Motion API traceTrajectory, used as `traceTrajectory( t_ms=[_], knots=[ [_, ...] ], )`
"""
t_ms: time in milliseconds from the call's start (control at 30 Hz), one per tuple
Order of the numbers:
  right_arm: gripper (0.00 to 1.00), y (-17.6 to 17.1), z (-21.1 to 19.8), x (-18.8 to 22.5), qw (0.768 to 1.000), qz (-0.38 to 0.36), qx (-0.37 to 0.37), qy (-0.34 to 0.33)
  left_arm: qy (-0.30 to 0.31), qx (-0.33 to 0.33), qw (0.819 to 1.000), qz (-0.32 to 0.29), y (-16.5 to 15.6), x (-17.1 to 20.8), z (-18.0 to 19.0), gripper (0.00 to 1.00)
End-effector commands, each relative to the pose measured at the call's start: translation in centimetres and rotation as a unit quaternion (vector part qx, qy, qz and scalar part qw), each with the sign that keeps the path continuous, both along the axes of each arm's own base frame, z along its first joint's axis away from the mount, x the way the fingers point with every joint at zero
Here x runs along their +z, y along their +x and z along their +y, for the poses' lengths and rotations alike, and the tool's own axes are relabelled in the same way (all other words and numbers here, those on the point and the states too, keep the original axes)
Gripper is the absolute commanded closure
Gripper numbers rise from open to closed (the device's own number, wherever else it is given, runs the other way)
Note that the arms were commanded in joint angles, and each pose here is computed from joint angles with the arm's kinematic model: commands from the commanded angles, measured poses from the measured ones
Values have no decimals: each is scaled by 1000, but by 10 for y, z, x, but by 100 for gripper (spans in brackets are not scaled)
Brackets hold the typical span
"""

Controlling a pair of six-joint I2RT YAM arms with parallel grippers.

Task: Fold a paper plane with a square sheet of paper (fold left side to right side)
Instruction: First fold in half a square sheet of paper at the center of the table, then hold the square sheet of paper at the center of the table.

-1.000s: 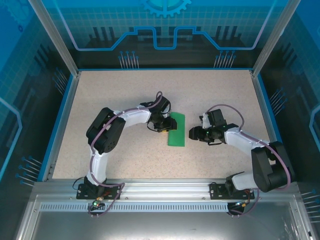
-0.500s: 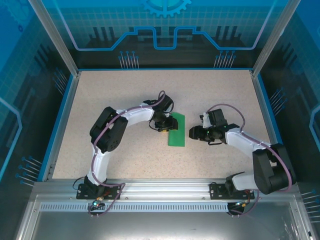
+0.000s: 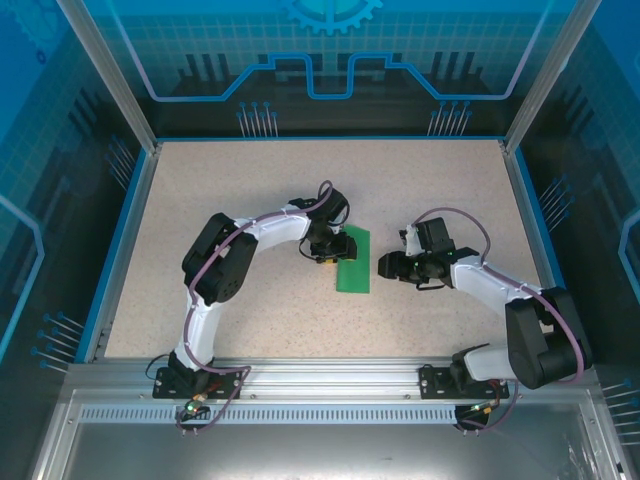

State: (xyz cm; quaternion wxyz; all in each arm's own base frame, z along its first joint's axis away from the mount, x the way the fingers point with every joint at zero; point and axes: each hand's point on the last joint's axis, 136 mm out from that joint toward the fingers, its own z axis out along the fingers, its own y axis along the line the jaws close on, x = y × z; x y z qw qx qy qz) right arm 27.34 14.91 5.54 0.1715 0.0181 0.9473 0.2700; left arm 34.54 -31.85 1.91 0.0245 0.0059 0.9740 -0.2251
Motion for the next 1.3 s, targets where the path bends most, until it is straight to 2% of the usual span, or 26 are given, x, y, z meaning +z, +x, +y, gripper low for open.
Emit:
traceTrajectory(
  t_ms=[0,200,367,467,800,1100,1267],
  knots=[
    [46,1,3,5,1000,-1,-1,25,64,-14,997,39,-22,-53,14,47],
    [51,4,16,4,997,7,0,71,65,-14,997,38,-21,-52,14,47],
    [72,12,34,2,994,15,4,112,65,-14,997,38,-21,-52,13,47],
    [79,15,43,-4,994,23,11,105,66,-14,997,37,-21,-52,14,47],
    [81,19,62,-29,994,59,26,94,68,-15,997,37,-22,-52,14,46],
    [81,3,46,-59,993,109,13,33,67,-16,997,33,-20,-48,14,46],
    [81,-7,36,-73,991,136,9,2,57,-19,998,17,-16,-33,12,46]
  ],
)
